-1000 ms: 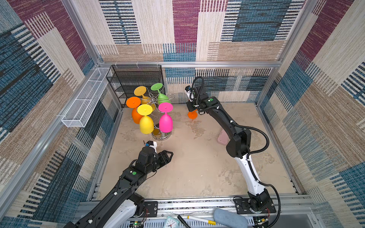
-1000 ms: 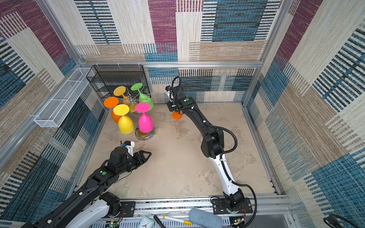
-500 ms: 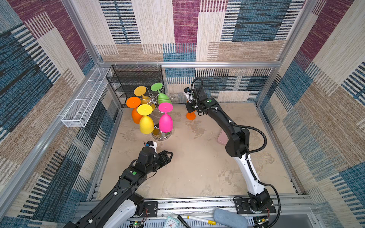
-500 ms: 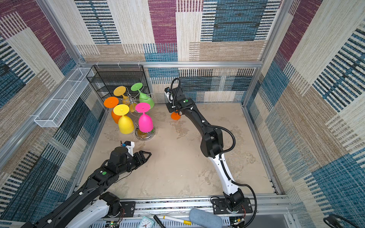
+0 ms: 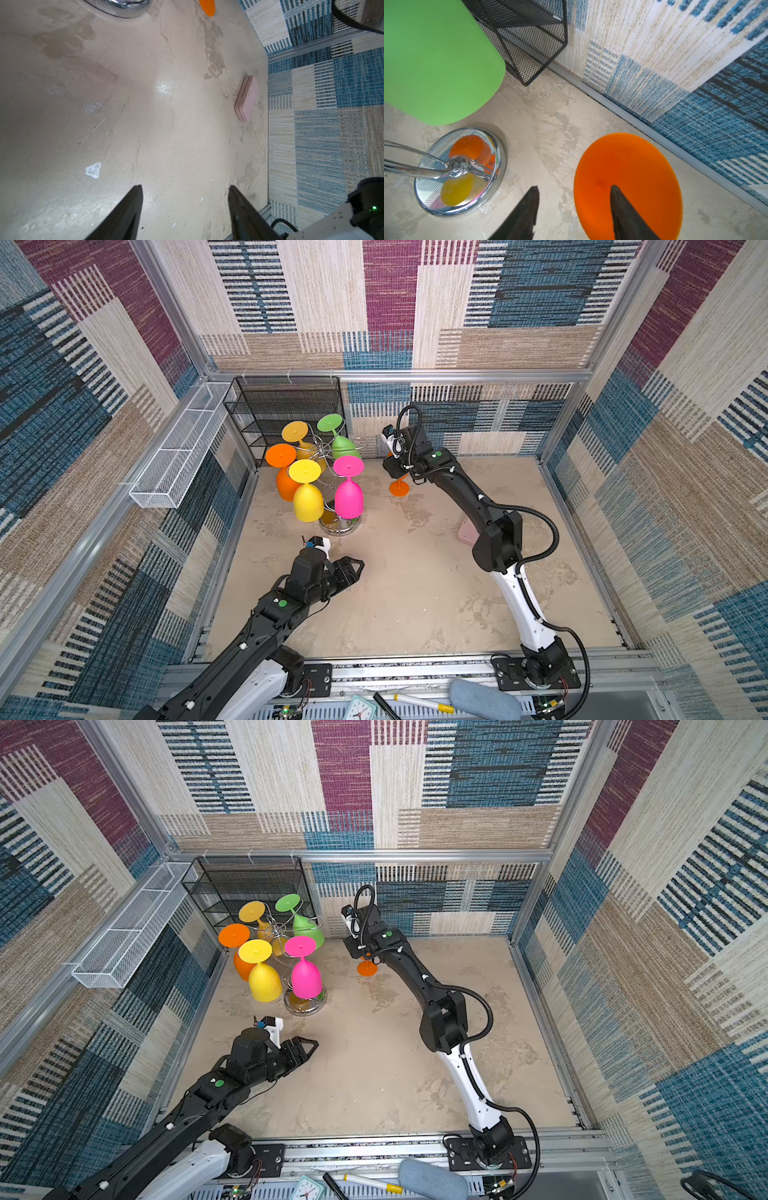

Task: Take the wine glass off the wine glass rack
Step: Place the wine glass at the top-center of the table.

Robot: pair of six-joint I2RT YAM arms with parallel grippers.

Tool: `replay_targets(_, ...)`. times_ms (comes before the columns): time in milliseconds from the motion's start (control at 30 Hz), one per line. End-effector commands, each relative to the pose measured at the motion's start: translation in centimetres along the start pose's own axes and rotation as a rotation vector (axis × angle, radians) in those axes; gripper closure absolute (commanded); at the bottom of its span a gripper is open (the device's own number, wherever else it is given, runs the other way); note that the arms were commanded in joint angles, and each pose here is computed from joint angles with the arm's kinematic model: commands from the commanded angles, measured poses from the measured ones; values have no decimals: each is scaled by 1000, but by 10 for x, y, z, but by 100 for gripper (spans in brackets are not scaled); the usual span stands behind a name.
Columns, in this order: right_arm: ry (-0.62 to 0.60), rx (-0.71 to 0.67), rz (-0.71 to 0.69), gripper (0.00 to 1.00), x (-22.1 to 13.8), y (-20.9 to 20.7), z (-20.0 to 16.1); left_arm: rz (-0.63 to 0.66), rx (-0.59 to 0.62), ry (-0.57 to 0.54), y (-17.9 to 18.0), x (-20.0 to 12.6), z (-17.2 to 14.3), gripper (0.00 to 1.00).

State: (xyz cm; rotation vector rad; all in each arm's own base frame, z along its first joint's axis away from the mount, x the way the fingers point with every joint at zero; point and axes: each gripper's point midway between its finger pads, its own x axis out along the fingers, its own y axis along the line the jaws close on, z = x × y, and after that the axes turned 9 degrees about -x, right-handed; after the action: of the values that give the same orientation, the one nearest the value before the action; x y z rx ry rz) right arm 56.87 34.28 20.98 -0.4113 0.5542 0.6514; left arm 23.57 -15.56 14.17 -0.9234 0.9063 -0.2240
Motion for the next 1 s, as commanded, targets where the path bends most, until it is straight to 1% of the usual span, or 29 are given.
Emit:
replay_targets(0, -97, -13, -42, 33, -20, -10, 32, -5, 45, -19, -5, -6, 4, 32)
replay_targets(67, -126, -4, -80, 25, -31, -18, 44, 0, 52, -28, -4, -11, 5, 32)
replay_targets(100, -138, 0, -98, 23, -37, -22, 49, 2, 55, -34, -4, -13, 5, 32)
replay_targets(233, -191, 29, -143, 16, -66, -31, 68, 11, 65, -58, 0, -28, 5, 31)
replay_targets(433, -235, 123, -199, 14, -108, -40, 72, 40, 73, -97, 14, -54, 1, 31)
replay_targets(633, -336, 294, -194, 15, -172, -35, 67, 51, 96, -100, 23, -67, -5, 30)
replay_targets(700, -383, 349, -152, 15, -197, -26, 63, 48, 132, -93, 22, -67, -6, 30)
replay_targets(767, -422, 415, -95, 14, -215, -15, 57, 53, 176, -90, 22, -67, -5, 30)
replay_targets(800, -447, 449, -54, 14, -225, -8, 55, 58, 204, -90, 20, -67, -4, 30)
replay_targets(967, -514, 621, 195, 16, -251, 33, 38, 56, 285, -74, 7, -65, 0, 32)
